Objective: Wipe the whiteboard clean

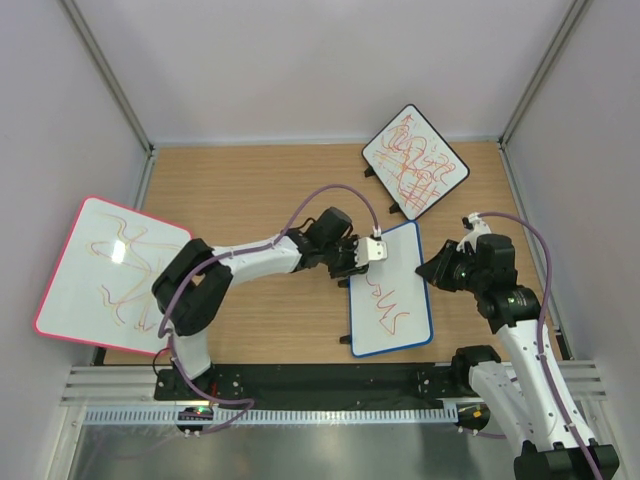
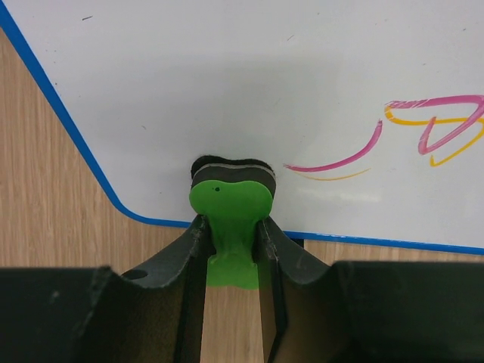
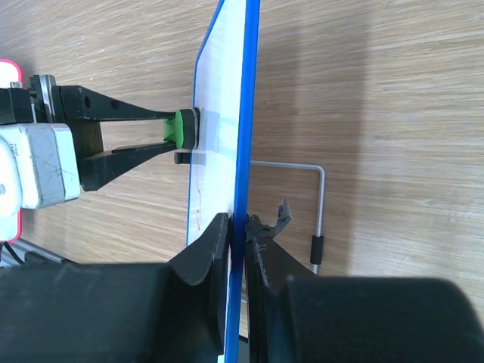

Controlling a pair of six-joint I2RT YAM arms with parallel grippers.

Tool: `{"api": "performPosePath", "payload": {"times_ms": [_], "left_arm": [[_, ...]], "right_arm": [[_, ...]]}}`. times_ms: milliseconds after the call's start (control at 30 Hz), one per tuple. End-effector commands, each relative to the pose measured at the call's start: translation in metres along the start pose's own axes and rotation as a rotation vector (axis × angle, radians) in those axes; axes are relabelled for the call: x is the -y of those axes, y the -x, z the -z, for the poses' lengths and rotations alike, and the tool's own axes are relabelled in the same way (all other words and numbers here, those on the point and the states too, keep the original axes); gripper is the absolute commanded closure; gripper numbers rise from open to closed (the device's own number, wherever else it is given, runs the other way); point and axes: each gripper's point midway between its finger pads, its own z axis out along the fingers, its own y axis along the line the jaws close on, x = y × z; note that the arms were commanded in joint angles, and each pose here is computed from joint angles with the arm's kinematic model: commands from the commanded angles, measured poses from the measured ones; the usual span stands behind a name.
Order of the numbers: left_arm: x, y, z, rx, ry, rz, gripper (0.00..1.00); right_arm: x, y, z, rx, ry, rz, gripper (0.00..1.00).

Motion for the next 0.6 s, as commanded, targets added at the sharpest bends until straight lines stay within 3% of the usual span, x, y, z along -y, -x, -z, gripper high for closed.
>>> {"api": "performPosePath", "payload": {"times_ms": [0,267,567], "left_arm": [[-0.016,-0.005,-0.003,-0.027,0.034,-0.042,1.0],[-0.041,-0.033,-0.01,-0.109,0.097,-0.07,1.0],[-0.033,-0.014,-0.002,-0.047,0.071,-0.06,1.0]], "right_arm": [[-0.008,0.012,0.006,0.04,0.02,0.043,0.99],[-0.009,0.012,0.007,0.043,0.024,0.045,0.99],[-0.009,0.011,0.007,0.037,0.022,0.046,0.99]]}}
